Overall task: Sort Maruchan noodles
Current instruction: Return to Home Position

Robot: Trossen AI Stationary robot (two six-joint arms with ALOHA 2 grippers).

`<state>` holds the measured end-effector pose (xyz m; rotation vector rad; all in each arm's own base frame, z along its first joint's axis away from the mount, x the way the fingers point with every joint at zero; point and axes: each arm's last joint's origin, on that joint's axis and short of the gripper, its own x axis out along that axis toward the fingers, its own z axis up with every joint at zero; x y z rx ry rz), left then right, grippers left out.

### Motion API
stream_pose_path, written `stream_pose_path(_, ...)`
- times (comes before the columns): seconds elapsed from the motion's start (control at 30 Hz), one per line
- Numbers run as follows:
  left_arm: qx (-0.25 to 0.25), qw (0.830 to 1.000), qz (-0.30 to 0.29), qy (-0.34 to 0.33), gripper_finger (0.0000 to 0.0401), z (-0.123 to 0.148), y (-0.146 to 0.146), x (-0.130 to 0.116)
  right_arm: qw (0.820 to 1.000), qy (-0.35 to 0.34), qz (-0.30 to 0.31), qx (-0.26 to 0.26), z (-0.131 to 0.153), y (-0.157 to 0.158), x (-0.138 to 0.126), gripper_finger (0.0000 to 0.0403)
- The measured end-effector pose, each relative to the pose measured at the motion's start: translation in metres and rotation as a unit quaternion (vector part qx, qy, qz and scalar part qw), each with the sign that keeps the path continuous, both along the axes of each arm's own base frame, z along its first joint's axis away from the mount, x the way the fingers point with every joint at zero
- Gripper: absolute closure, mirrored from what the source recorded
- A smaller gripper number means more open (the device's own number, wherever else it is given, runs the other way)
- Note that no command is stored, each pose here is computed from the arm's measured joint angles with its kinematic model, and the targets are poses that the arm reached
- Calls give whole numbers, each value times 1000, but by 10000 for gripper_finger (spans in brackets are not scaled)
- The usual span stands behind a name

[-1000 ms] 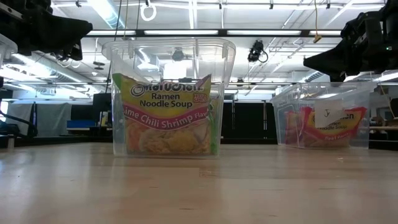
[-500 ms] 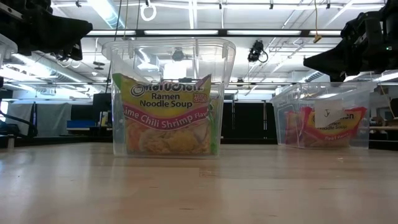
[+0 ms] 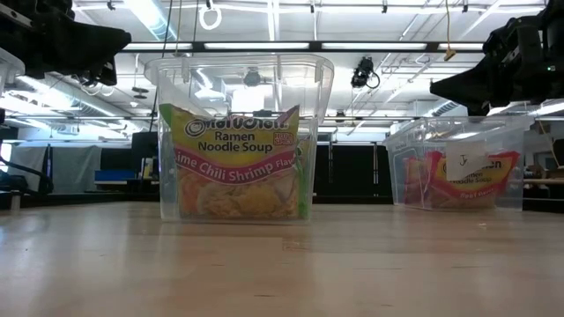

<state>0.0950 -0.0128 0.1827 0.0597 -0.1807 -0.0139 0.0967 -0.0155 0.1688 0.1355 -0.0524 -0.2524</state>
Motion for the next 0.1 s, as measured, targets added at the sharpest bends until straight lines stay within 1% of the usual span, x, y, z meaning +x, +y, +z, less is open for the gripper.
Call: stream_pose_path(0.1,0,1000,0,0,372,0,0,0,1000,0,0,0,0,0,0,370)
